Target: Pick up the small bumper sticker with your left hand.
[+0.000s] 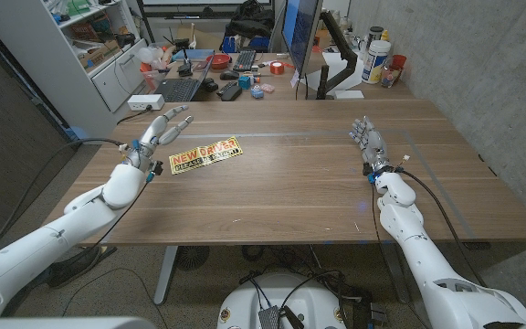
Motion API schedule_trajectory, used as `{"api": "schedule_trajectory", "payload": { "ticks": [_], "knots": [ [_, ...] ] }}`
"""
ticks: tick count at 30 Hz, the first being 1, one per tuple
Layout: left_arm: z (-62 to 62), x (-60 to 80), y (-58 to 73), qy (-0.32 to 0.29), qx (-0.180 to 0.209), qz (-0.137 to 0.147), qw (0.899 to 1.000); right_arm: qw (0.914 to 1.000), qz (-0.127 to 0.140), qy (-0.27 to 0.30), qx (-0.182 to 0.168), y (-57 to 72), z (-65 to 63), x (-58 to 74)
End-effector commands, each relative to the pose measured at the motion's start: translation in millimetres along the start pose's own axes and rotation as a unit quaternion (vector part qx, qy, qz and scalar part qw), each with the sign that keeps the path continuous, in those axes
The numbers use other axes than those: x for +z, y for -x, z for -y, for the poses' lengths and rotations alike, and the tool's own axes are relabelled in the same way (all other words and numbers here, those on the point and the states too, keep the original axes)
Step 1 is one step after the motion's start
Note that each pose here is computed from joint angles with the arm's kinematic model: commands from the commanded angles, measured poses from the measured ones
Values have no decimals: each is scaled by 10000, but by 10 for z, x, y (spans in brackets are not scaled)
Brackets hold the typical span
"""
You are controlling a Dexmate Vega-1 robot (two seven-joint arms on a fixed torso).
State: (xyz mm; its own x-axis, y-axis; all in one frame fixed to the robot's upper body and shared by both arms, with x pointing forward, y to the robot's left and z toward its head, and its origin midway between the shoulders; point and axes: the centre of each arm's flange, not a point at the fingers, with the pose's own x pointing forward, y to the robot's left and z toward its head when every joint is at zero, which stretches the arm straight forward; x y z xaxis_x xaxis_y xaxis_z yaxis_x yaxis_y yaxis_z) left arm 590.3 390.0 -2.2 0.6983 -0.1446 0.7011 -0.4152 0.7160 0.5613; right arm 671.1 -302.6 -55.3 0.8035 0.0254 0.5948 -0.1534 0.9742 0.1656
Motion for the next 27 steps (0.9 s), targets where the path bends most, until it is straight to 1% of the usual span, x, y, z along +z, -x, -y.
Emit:
{"api": "schedule_trajectory", "payload": {
  "ticks": [1, 5, 11, 18, 27],
  "knots": [
    [-25, 127, -88, -541, -157, 196, 9982, 10000, 6, -15, -44, 16, 31, -7],
    [-43, 136, -93, -704, -203, 225, 9971, 10000, 8, 1, -75, 28, 45, 1],
    [-90, 116, -67, -856, -224, 215, 9958, 9999, 13, -6, -116, 34, 51, 5],
    [-163, 91, -26, -1128, -260, 196, 9931, 9999, 3, -29, -124, 20, 21, -17],
    [-238, 89, -20, -1394, -261, 190, 9897, 9999, -18, -49, -124, 12, -9, -44]
  ]
}}
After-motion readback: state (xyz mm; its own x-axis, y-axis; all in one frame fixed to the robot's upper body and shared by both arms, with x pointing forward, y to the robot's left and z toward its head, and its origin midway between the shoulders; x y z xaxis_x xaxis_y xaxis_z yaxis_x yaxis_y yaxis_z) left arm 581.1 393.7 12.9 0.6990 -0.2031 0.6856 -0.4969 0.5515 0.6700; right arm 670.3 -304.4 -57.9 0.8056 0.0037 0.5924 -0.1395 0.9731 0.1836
